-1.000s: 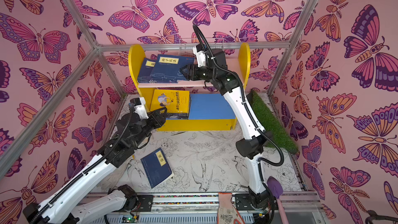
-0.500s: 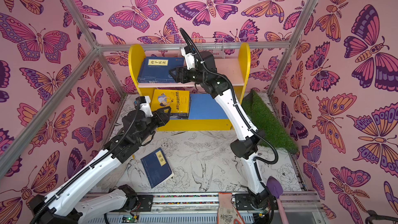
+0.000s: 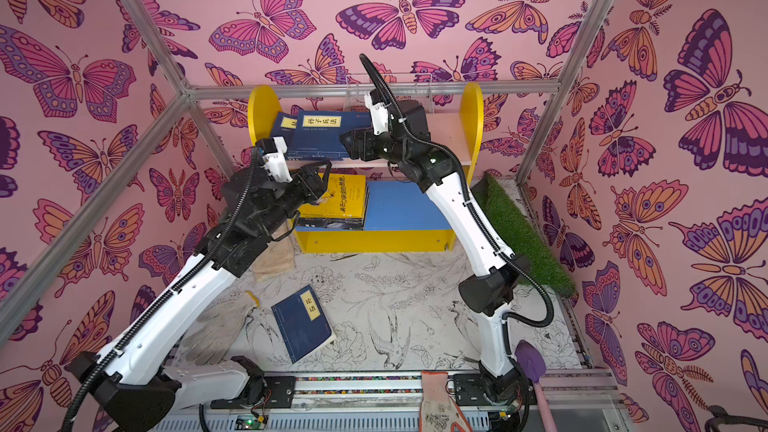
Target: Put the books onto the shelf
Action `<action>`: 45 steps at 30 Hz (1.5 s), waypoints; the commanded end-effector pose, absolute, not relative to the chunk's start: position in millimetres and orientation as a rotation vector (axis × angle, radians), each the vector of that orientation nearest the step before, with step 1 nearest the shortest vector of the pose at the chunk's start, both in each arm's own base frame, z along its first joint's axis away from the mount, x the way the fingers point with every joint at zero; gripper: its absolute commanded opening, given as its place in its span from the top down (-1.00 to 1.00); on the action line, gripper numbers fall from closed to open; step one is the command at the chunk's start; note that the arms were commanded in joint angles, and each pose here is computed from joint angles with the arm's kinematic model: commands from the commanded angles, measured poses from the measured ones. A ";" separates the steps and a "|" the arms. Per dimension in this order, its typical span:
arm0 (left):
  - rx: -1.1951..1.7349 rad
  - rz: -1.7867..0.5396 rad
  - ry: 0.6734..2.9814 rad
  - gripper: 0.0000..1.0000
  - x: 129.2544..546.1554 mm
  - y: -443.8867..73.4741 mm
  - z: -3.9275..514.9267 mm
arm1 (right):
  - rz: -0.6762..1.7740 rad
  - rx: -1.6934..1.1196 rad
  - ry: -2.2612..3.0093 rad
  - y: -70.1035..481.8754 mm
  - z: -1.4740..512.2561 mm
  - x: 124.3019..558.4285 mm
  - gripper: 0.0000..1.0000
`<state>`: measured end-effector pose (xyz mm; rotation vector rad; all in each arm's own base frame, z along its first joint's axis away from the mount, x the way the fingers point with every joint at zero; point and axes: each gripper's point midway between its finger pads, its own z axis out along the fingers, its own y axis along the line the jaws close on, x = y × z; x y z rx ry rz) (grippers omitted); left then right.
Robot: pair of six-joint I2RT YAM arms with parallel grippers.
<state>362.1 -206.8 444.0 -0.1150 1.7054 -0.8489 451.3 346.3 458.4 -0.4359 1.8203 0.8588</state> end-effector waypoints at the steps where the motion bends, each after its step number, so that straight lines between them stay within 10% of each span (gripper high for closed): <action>1: -0.083 -0.816 1.742 -0.01 361.6 -206.4 437.9 | 0.908 -0.476 1.833 358.9 448.4 452.9 -0.65; 17: -0.166 -0.737 1.759 -0.01 393.9 -184.1 427.6 | 0.730 -0.405 1.860 349.8 433.9 466.7 -0.98; 33: -0.183 -0.738 1.778 0.00 401.1 -186.1 420.2 | 0.535 -0.428 1.649 302.3 496.7 434.0 -1.00; 45: -0.175 -0.765 1.777 0.01 403.5 -191.3 424.1 | 0.281 -0.346 1.860 273.7 441.9 461.2 -0.95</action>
